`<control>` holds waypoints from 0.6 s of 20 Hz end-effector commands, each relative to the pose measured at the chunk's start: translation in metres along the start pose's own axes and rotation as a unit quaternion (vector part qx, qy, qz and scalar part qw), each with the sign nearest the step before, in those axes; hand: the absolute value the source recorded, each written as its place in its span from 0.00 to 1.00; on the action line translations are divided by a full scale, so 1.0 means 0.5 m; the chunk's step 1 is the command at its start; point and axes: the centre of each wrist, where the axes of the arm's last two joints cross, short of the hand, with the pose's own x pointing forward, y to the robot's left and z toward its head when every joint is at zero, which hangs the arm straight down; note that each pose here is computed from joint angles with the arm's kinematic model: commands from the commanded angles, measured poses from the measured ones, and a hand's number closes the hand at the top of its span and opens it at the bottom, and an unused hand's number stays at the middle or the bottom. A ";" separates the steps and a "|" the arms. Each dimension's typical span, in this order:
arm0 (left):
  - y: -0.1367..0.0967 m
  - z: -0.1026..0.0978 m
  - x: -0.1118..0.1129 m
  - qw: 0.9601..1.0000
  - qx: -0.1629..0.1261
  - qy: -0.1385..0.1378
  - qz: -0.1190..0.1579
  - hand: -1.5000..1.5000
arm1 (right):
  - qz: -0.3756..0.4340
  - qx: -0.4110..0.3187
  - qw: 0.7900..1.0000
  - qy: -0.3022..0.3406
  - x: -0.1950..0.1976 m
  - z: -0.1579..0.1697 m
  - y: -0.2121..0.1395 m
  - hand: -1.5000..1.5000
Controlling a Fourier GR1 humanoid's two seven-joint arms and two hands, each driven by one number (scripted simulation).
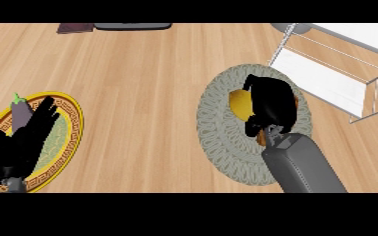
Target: Pick the lemon from the placemat and place it in the tiered shelf
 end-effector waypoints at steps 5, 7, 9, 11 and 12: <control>0.004 0.010 0.003 1.000 -0.002 -0.003 -0.001 0.50 | -0.120 -0.074 0.989 0.046 -0.075 0.080 -0.139 1.00; -0.018 -0.006 -0.006 1.000 0.008 0.003 0.000 0.50 | -0.155 -0.082 0.984 0.037 -0.085 0.106 -0.215 1.00; 0.033 -0.005 -0.009 1.000 0.006 0.000 -0.003 0.50 | -0.199 -0.092 0.975 0.045 -0.090 0.140 -0.243 1.00; -0.004 0.000 -0.003 1.000 0.002 0.007 -0.003 0.50 | -0.246 -0.111 0.962 0.045 -0.112 0.165 -0.264 1.00; -0.004 -0.009 0.004 1.000 -0.001 0.002 0.005 0.50 | -0.253 -0.122 0.959 0.045 -0.120 0.180 -0.298 1.00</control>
